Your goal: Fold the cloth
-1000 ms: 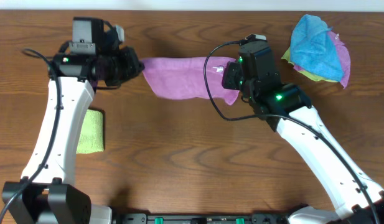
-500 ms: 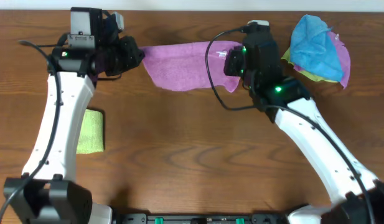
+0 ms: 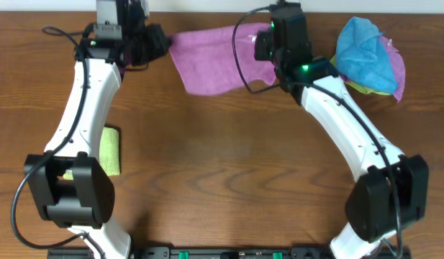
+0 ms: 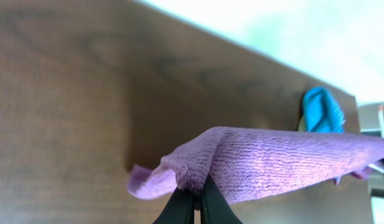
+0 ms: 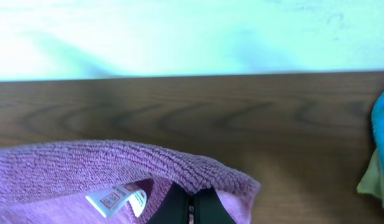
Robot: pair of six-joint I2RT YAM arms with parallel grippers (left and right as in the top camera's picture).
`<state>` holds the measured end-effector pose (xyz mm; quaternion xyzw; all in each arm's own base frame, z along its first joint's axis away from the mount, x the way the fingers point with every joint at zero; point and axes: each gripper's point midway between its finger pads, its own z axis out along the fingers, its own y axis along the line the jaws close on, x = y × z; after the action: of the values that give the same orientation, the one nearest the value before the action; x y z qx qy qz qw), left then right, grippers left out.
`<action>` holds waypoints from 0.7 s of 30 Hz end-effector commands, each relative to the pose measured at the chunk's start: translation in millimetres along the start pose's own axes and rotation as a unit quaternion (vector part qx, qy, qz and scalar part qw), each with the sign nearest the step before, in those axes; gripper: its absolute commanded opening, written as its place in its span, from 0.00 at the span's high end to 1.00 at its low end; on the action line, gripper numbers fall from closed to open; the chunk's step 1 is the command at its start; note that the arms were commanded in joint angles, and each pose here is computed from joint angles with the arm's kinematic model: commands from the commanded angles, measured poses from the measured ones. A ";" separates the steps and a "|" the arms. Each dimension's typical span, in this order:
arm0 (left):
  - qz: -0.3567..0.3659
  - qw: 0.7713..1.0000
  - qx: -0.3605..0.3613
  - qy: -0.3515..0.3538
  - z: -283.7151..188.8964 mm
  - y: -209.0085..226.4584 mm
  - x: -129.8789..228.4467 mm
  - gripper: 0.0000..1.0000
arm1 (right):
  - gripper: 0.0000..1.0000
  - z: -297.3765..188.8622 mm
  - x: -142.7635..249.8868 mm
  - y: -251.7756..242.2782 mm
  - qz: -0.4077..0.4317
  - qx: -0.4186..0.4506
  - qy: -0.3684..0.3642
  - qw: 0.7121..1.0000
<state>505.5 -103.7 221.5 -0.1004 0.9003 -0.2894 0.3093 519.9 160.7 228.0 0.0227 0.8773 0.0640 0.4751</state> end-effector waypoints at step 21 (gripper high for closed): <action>-0.007 0.993 -0.080 0.087 -23.3 23.3 32.6 0.94 | 0.99 -10.1 45.0 -30.4 -0.043 0.068 0.107 0.991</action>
<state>465.5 -103.6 212.1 -0.0988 0.9348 -0.2633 0.2168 485.2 150.6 187.4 -0.0025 0.9275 0.0224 0.3732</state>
